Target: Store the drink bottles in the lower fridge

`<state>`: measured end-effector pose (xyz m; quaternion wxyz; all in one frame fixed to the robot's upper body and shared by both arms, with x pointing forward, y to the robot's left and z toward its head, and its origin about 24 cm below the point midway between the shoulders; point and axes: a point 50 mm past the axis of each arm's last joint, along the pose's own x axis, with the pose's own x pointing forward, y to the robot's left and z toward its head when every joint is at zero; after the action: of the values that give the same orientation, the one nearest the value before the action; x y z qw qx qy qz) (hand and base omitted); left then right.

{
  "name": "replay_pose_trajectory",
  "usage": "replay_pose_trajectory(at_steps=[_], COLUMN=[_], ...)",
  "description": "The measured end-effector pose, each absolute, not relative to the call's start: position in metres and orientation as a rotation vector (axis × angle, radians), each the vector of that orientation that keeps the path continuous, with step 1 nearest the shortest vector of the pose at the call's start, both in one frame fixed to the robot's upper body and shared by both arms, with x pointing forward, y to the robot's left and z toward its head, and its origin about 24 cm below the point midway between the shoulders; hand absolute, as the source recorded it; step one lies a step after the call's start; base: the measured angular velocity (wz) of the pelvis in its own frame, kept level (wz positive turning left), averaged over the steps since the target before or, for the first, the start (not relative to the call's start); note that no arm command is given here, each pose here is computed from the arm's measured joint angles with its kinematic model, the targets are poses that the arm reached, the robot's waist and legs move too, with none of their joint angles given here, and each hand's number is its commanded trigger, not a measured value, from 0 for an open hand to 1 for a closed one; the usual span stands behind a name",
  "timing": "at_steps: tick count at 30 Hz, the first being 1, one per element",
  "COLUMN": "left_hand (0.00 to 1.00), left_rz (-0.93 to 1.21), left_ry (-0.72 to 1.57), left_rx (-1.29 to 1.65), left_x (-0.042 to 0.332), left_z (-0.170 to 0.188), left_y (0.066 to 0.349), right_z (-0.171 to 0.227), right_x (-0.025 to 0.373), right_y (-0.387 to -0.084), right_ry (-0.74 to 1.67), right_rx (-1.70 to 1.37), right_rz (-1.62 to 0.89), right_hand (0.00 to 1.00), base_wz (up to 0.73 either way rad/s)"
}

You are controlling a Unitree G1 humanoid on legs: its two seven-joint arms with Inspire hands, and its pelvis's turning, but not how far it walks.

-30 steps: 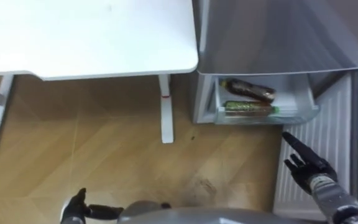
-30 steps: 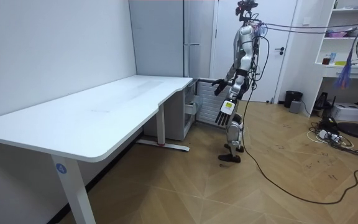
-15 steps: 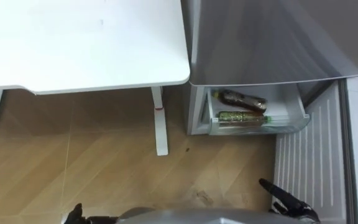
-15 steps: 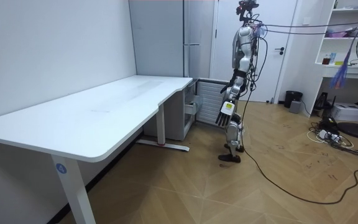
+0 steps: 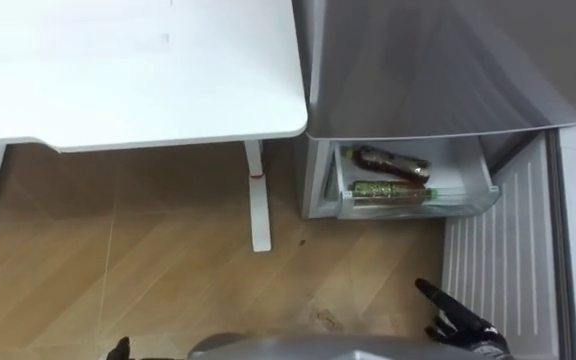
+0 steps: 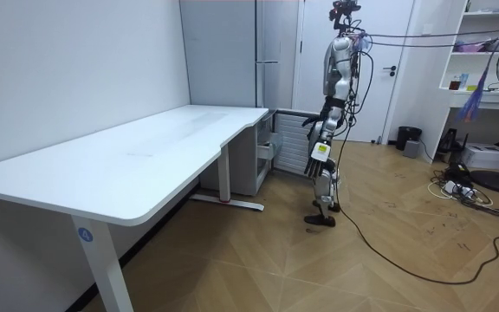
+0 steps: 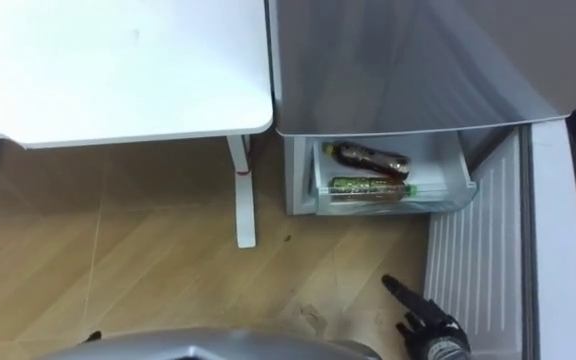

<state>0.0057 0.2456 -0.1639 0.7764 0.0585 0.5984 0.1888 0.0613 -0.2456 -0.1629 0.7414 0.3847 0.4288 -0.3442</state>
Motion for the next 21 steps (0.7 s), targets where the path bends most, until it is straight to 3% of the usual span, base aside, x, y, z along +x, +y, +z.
replay_pose_trajectory(at_steps=[9,16,21], left_hand=[0.00,0.00,0.00], left_rz=[0.280,0.231,0.236], left_ry=[1.274,1.192,1.192], left_rx=[0.170,0.184,0.256], left_x=[0.035,0.086,0.089], left_z=[-0.166,-0.162,-0.156], left_y=[0.237,0.234,0.255], right_z=[-0.150,-0.132,-0.114], right_x=[0.119,0.174,0.202], right_y=[-0.247,-0.244,-0.257], right_ry=[0.706,0.566,0.490], right_rx=[1.082,1.220,1.233], right_rz=[-0.810,-0.791,-0.772], right_hand=[0.00,0.00,0.00], base_wz=[0.09,0.10,0.12])
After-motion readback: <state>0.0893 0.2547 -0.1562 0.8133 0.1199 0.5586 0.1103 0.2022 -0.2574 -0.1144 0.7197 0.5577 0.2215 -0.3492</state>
